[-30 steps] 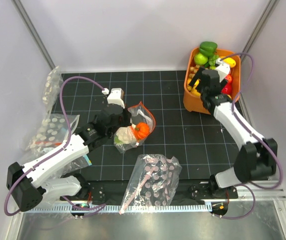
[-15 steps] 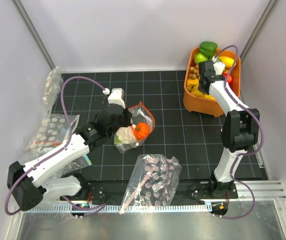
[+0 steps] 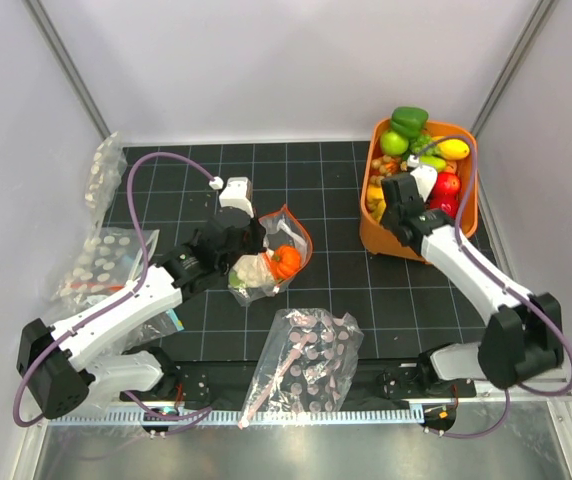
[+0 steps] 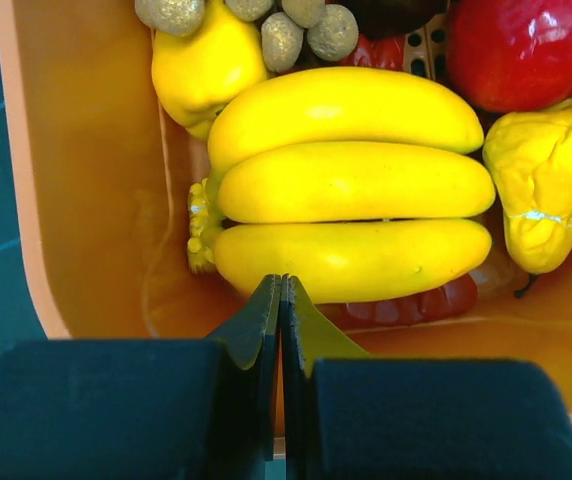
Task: Place the food in the zip-top bag and seal the zipper
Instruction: Move the bin to the center of the board.
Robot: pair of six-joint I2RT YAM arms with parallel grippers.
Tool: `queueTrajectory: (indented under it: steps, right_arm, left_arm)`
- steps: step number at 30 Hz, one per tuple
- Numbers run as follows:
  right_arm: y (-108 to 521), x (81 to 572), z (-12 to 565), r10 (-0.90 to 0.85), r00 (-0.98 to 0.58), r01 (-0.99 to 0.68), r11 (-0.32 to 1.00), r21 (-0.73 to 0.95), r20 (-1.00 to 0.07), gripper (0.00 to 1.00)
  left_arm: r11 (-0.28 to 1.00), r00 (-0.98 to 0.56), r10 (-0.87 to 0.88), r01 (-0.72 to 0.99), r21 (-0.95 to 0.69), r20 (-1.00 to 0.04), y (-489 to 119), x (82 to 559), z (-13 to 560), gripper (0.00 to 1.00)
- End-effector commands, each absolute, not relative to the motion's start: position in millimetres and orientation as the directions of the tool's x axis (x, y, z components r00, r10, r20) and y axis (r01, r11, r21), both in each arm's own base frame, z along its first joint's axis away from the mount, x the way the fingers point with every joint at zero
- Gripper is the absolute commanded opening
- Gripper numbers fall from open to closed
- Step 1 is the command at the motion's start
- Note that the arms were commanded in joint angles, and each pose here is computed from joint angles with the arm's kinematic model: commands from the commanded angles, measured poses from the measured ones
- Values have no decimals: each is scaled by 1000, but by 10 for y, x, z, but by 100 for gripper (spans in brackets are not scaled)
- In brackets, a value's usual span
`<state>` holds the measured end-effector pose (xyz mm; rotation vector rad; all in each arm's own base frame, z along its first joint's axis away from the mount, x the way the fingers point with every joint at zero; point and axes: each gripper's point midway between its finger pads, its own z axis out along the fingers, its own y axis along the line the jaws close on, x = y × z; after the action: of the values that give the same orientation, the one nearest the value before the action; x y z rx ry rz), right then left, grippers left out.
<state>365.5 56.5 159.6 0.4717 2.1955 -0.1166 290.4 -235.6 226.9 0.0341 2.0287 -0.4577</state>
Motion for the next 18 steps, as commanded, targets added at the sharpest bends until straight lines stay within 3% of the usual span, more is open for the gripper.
queueTrajectory:
  steps: [1,4,10,11,12,14,18]
  right_arm:
    - [565,3294,1452,360,-551,396,907,144,-753,8]
    - [466,3112,1350,357,-544,413,902,129,-759,11]
    - [294,2842,1668,386,-473,444,881,164,-792,17]
    - [288,2834,1774,383,-446,427,885,183,-809,25]
    - [294,2850,1845,385,-425,418,886,199,-820,50]
    - [236,2918,1968,369,-382,429,883,191,-847,70]
    - [294,3233,2214,317,-384,387,908,161,-867,77]
  left_arm:
    - [912,-448,-221,220,-346,-867,-2402,2976,2449,0]
    - [910,-447,-223,223,-350,-866,-2400,2971,2468,0]
    - [911,-451,-219,224,-347,-865,-2412,2972,2450,0]
    - [911,-450,-220,223,-348,-865,-2409,2976,2456,0]
    - [912,-450,-219,222,-346,-866,-2408,2975,2450,0]
    - [915,-449,-215,217,-340,-867,-2399,2977,2435,0]
    - [914,-450,-215,220,-341,-867,-2405,2980,2439,0]
